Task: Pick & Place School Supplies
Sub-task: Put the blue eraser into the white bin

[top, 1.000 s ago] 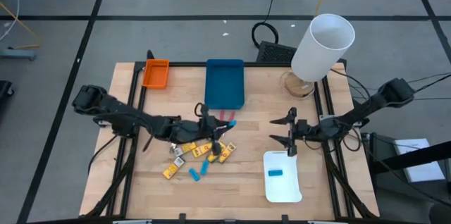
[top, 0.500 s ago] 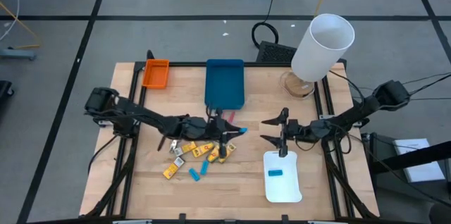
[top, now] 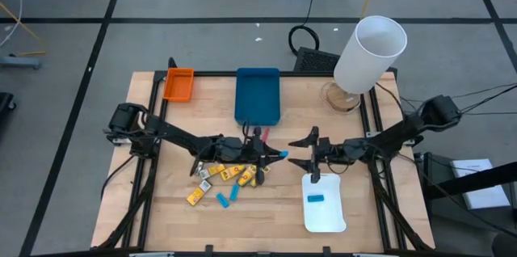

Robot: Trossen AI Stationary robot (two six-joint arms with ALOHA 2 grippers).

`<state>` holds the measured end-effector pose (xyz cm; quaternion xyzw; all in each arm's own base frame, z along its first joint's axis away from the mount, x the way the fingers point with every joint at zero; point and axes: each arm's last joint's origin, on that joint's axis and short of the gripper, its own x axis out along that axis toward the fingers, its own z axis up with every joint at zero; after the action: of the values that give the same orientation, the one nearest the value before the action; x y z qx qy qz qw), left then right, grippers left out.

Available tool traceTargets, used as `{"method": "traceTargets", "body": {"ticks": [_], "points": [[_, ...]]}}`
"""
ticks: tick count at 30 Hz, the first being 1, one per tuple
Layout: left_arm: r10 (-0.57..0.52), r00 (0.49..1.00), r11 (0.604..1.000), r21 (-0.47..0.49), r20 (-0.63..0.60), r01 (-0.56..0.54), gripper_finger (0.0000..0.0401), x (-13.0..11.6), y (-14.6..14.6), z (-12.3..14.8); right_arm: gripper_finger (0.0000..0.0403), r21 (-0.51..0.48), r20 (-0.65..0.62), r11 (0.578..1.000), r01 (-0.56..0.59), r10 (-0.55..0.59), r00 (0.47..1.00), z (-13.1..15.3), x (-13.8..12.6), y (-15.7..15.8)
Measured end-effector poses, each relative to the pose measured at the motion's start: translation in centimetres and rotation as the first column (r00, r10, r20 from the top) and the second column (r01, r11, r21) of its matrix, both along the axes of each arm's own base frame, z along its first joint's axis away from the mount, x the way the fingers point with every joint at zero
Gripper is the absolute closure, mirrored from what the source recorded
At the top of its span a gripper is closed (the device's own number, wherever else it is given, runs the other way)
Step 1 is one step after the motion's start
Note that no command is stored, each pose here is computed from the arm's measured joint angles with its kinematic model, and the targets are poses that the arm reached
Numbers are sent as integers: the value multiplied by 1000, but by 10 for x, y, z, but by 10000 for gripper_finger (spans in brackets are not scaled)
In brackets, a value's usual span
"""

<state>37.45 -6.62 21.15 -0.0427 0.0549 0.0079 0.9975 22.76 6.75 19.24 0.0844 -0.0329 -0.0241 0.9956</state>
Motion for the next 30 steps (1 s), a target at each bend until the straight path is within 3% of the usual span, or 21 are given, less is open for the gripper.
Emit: {"method": "traceTargets", "body": {"ticks": [13,30], "points": [[-21,1000,1000,-10,-5,20,368,0,-2,0,156,-7,-5,998,-70,70,998,2,22,8],[-31,1000,999,-12,-5,31,363,-1,-6,0,240,-12,-11,997,-70,70,998,5,20,7]]}}
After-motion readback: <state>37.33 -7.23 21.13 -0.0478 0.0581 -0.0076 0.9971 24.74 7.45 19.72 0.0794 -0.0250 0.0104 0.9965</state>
